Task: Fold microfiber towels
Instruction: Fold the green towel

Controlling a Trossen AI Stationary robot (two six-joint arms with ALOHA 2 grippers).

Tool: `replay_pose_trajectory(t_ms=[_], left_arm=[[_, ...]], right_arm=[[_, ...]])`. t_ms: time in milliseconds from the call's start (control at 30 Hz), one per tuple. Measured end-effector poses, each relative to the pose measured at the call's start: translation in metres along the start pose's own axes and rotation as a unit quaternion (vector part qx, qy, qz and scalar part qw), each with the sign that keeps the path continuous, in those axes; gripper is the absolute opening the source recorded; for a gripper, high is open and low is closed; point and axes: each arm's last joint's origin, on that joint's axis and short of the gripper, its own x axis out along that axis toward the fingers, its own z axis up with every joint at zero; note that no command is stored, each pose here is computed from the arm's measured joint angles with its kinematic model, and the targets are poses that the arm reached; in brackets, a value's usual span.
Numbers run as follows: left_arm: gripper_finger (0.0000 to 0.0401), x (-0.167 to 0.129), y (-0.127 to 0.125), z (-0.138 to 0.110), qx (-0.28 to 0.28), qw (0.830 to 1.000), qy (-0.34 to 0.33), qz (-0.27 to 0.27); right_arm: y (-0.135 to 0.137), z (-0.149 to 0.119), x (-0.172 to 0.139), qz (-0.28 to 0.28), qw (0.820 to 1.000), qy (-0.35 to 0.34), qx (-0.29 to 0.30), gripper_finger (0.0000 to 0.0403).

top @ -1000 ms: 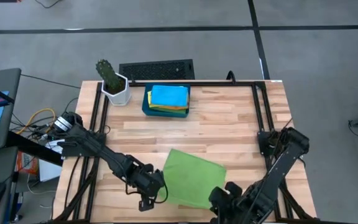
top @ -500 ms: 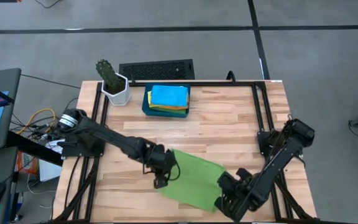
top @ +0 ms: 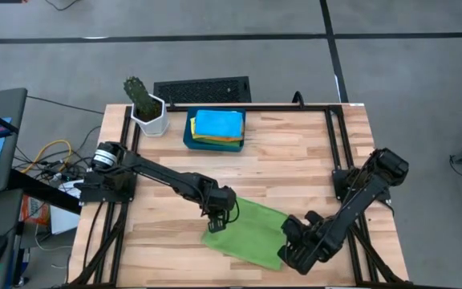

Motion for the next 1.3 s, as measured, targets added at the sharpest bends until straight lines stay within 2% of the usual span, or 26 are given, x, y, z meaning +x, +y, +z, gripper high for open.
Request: replay_pose_trajectory(t_ms=[200,367,467,633,733,900,1000,1100,1167,1233,1300], left_arm=[[0.0000,0.000,0.001,0.002,0.006,1.000,-0.011,0.010],[0.0008,0.000,0.002,0.002,0.006,0.999,-0.024,0.034],[0.0036,0.000,0.004,0.001,0.006,0.998,-0.024,0.058],[0.0108,0.000,0.005,0.002,0.016,0.997,-0.033,0.069],[0.0147,-0.001,0.009,0.001,-0.010,0.994,-0.035,0.101],[0.0176,-0.002,0.020,-0.004,-0.029,0.991,0.000,0.132],[0.0176,-0.012,0.019,-0.003,-0.048,0.994,-0.001,0.097],[0.0166,-0.033,0.005,0.007,-0.041,0.998,-0.057,-0.006],[0.0157,-0.046,-0.010,0.009,-0.019,0.993,-0.104,-0.052],[0.0146,-0.054,-0.028,0.010,0.010,0.985,-0.157,-0.075],[0.0134,-0.056,-0.045,0.006,0.039,0.978,-0.195,-0.066]], right_arm=[[-0.005,0.000,0.007,-0.014,1.000,0.001,0.006,0.0015],[-0.007,0.000,0.007,-0.022,1.000,0.000,0.006,0.0038],[-0.008,0.002,0.008,-0.028,1.000,0.010,0.009,0.0054],[-0.013,0.005,0.008,-0.051,0.998,0.011,0.018,0.0083],[-0.018,0.009,0.009,-0.074,0.997,0.005,0.020,0.0107],[-0.023,0.018,0.008,-0.095,0.995,0.011,0.021,0.0150],[-0.018,0.019,-0.005,-0.041,0.999,-0.022,0.021,0.0171],[-0.013,0.013,-0.026,0.038,0.996,-0.075,0.016,0.0180],[-0.007,0.004,-0.039,0.091,0.988,-0.120,0.012,0.0180],[-0.001,-0.009,-0.047,0.132,0.978,-0.159,-0.010,0.0175],[0.010,-0.022,-0.047,0.163,0.969,-0.181,-0.038,0.0167]])
